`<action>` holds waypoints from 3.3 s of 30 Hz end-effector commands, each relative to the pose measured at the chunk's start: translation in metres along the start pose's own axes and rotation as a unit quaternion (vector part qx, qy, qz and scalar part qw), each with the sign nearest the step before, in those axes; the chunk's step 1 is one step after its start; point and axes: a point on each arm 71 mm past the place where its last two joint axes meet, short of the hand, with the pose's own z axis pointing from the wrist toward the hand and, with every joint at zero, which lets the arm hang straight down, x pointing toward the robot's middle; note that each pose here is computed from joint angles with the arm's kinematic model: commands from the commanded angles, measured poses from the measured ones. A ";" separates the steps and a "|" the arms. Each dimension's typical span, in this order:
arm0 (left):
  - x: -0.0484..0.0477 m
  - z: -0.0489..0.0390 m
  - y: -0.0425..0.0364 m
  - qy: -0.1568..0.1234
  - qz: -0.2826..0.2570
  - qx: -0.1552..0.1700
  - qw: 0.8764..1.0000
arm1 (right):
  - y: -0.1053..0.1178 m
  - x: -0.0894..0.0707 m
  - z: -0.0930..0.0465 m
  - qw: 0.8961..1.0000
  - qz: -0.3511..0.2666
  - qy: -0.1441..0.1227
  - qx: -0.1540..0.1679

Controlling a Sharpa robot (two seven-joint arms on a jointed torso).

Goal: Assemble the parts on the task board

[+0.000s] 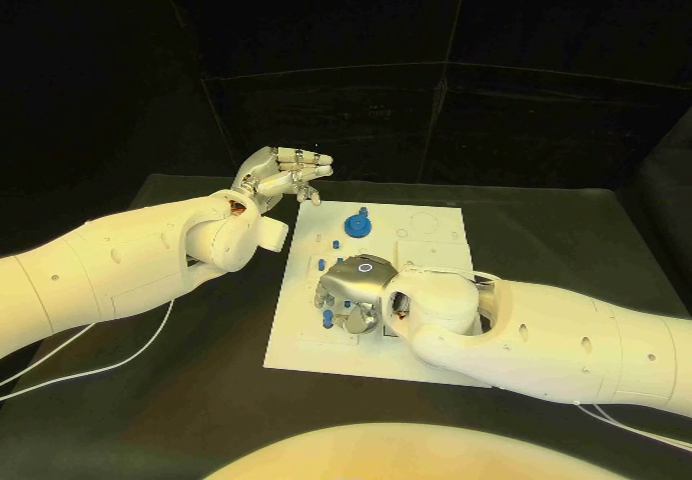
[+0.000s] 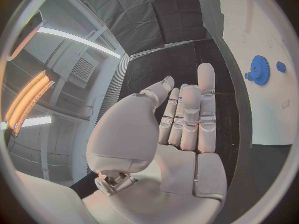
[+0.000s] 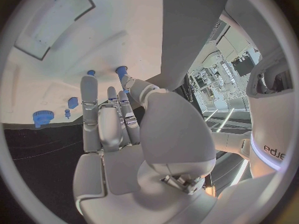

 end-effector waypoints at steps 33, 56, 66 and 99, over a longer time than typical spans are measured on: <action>-0.0067 -0.0039 -0.0016 -0.001 -0.001 -0.001 1.000 | -0.138 -0.017 -0.148 0.913 0.260 -0.064 0.309; -0.0081 -0.0052 -0.0014 0.000 -0.002 -0.001 1.000 | -0.119 0.010 -0.152 0.911 0.233 0.019 0.340; -0.0084 -0.0053 -0.0011 0.001 -0.002 -0.002 1.000 | -0.123 0.019 -0.148 0.910 0.217 0.041 0.350; -0.0109 -0.0069 -0.0007 0.001 -0.002 -0.005 1.000 | -0.118 0.039 -0.130 0.913 0.204 0.046 0.351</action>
